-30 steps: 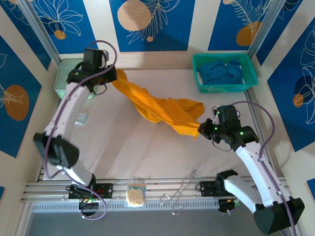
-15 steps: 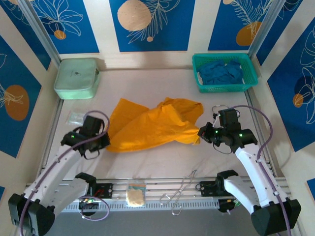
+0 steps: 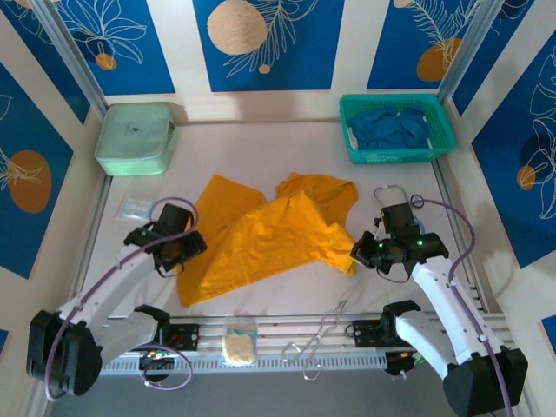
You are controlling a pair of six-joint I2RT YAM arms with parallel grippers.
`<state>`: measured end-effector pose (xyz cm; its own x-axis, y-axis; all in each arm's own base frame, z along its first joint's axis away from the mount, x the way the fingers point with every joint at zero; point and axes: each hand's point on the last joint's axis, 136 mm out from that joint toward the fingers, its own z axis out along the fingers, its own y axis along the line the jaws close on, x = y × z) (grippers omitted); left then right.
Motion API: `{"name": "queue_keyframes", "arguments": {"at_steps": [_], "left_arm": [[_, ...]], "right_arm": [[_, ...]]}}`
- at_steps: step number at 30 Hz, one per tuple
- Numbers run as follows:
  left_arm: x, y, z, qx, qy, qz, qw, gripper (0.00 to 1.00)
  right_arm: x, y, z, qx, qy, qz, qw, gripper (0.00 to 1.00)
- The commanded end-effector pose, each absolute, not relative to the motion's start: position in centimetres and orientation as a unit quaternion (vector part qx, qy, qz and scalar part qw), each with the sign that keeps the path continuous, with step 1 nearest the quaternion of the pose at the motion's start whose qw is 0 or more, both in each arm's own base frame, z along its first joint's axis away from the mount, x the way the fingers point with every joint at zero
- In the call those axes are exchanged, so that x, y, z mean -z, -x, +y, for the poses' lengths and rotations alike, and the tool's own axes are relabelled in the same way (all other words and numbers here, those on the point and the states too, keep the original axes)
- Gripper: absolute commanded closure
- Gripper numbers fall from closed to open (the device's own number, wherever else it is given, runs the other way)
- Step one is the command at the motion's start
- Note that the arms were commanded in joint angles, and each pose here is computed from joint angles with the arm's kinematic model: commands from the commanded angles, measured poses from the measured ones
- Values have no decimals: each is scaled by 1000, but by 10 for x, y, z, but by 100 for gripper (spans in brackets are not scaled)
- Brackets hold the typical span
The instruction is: Fold and stack the t-shirts
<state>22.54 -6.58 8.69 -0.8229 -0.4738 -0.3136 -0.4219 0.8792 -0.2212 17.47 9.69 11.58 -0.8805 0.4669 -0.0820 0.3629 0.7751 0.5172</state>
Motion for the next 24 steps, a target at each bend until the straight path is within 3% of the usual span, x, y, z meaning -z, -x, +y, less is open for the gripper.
{"name": "queue_keyframes", "arguments": {"at_steps": [1,5,10,17,24], "left_arm": [[-118,-275,-86,87,182,954,221,30],[-116,-328,-113,105,152,957,222,37],[-75,-378,-145,128,142,963,188,49],[-5,-392,-150,115,166,970,135,56],[18,-388,-105,66,220,965,129,58]], "right_arm": [[-99,-162,90,-232,-241,939,78,100],[-87,-163,82,-205,-256,942,74,100],[-79,-167,66,-172,-283,940,85,100],[-71,-179,50,-173,-333,922,91,100],[-64,-183,34,-176,-382,902,96,100]]}}
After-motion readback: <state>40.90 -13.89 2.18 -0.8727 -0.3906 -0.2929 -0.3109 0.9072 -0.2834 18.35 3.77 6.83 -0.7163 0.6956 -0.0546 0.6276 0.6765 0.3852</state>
